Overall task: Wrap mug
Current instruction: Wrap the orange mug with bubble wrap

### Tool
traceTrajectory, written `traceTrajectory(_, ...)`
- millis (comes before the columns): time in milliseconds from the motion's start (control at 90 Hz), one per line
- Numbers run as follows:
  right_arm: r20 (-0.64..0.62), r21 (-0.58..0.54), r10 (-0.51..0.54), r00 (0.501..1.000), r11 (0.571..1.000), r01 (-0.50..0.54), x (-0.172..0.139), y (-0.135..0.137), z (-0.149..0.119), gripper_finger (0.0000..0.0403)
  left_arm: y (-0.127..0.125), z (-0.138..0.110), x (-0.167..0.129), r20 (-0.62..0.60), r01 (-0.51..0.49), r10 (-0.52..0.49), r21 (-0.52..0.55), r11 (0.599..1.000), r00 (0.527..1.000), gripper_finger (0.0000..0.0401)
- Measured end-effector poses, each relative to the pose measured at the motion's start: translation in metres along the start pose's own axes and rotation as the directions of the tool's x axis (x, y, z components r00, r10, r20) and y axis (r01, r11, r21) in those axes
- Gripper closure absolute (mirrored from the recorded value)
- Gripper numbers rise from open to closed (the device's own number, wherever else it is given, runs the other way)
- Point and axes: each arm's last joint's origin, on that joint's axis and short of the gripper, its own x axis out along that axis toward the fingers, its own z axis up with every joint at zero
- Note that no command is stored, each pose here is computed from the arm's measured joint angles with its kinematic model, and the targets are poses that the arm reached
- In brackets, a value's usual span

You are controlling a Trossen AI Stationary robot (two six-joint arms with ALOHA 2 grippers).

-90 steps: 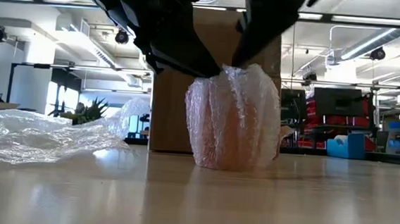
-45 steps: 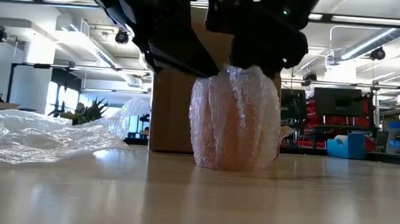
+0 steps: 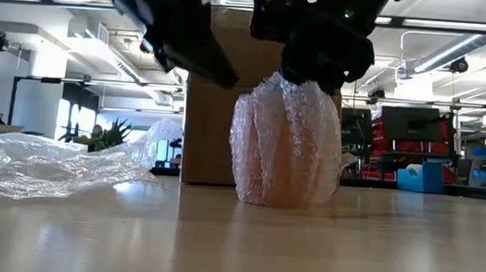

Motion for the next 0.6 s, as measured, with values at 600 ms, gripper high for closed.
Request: traceTrajectory(600,0.05,-0.219,0.152,0.987,0.966,-0.137,0.001,0.008,0.005,0.0401,-0.028,-0.006,0.029,-0.037,0.407,-0.406,0.018,0.913,0.913,0.0365)
